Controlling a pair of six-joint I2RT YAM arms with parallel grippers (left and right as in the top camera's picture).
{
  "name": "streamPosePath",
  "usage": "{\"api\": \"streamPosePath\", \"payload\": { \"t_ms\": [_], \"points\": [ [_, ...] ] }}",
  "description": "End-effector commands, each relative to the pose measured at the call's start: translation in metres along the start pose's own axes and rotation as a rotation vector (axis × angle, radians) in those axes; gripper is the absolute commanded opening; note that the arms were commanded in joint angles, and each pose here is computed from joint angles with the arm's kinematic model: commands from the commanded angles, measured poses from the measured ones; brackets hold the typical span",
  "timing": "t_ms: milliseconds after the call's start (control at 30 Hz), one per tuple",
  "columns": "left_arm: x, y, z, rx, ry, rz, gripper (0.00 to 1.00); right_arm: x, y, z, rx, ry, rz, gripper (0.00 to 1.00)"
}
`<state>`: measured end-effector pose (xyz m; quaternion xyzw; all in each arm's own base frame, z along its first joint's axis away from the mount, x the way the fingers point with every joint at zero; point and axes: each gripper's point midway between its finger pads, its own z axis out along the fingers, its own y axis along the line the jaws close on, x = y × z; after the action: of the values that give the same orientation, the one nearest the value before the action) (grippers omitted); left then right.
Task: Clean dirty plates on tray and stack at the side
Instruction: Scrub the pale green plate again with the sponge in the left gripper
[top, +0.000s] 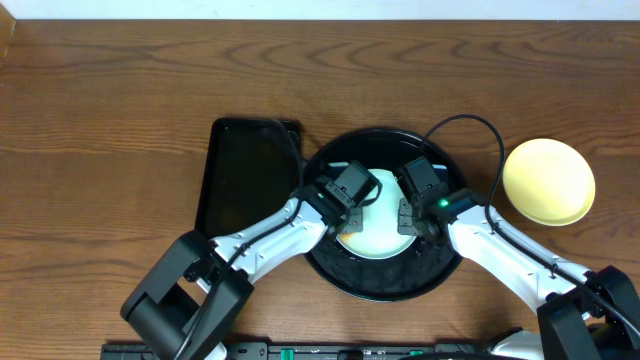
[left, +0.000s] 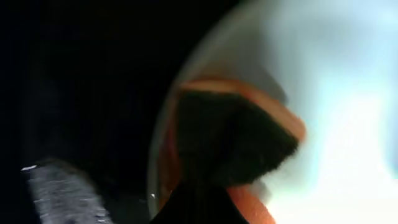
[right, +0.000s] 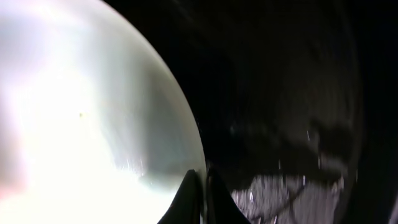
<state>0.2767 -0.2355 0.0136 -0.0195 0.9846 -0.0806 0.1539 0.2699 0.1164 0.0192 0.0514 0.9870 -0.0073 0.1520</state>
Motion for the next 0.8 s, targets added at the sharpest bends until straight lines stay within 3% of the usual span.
{"api": "streamPosePath", "payload": {
  "t_ms": [0, 267, 500, 767],
  "points": [
    [-0.036, 0.031, -0.005, -0.125, -0.127, -0.01, 0.08, 0.003, -0.009, 0.003, 0.038, 0.005, 0.009, 0.01],
    [-0.071, 0.03, -0.065, -0.02, -0.236, -0.027, 0.08, 0.002, -0.008, 0.003, 0.037, 0.001, 0.009, 0.01],
    [-0.08, 0.064, -0.101, -0.044, -0.267, -0.102, 0.08, -0.013, -0.002, -0.003, 0.015, -0.056, -0.054, 0.01],
    [-0.091, 0.119, -0.095, -0.137, -0.247, -0.177, 0.08, -0.065, -0.009, -0.054, 0.072, -0.306, -0.199, 0.01]
  ]
}}
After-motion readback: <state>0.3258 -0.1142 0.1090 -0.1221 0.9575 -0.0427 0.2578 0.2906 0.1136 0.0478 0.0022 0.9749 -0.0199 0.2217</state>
